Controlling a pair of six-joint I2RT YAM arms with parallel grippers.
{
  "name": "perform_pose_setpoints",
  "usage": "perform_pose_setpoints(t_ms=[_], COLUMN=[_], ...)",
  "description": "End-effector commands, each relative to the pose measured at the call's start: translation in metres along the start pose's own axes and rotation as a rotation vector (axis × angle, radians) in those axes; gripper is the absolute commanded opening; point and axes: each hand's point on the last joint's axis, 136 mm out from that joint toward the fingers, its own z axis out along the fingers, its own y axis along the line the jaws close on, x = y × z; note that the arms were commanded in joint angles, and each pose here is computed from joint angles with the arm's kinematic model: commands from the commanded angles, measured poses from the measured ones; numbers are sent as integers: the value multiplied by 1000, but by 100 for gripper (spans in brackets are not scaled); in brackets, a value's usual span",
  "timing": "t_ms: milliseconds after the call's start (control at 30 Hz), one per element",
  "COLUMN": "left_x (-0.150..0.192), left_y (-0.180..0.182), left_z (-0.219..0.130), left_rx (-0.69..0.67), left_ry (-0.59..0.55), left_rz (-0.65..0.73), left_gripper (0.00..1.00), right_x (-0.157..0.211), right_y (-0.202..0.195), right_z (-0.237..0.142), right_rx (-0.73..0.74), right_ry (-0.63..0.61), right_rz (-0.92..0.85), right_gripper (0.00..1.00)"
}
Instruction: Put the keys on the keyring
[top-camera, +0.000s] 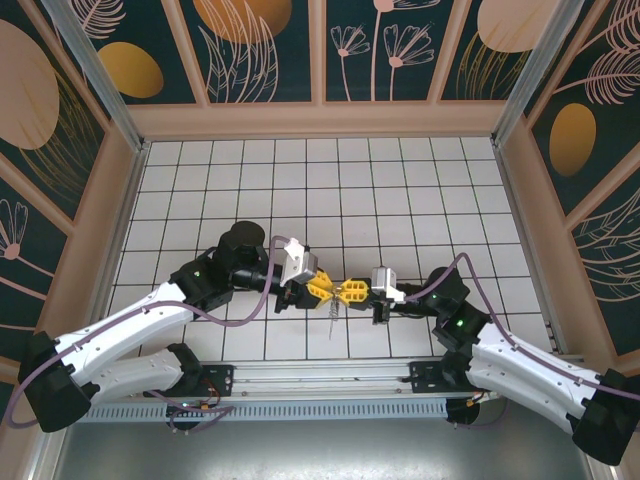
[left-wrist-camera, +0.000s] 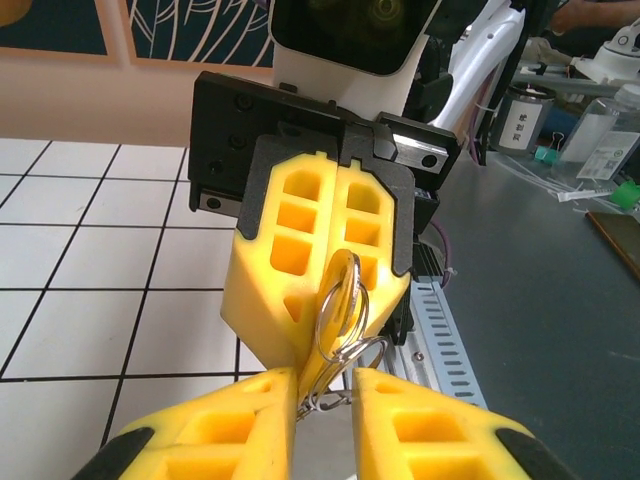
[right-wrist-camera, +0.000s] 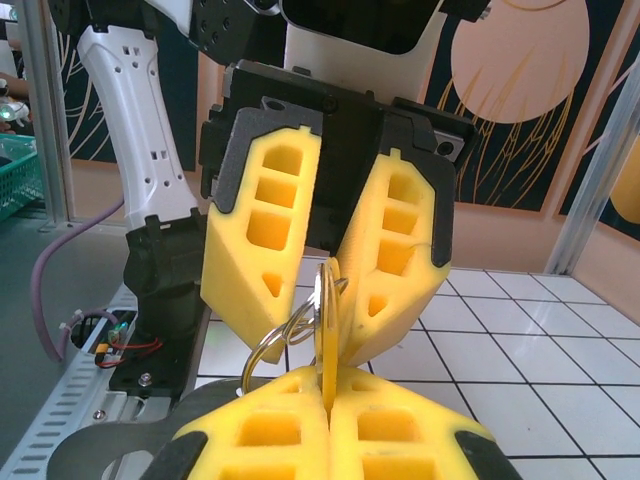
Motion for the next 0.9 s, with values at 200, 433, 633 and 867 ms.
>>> perform_pose_setpoints(t_ms=[200, 433, 633, 867], left_x=[-3, -2, -6, -6], left_y=[-7, -5, -3, 5], left_z=[6, 6, 2, 0], left_rx=[52, 42, 2, -55], left_ry=[-22, -21, -55, -62], left_rz=[8, 8, 10, 6], left_gripper=[8, 0, 0, 0], right_x=[-31, -32, -34, -34], right_y=[-6, -7, -4, 0], right_z=[1, 1, -1, -5], right_rx=[16, 19, 12, 9], right_ry=[-86, -93, -97, -96], right_rz=[-56, -60, -64, -65], right_gripper=[0, 0, 0, 0])
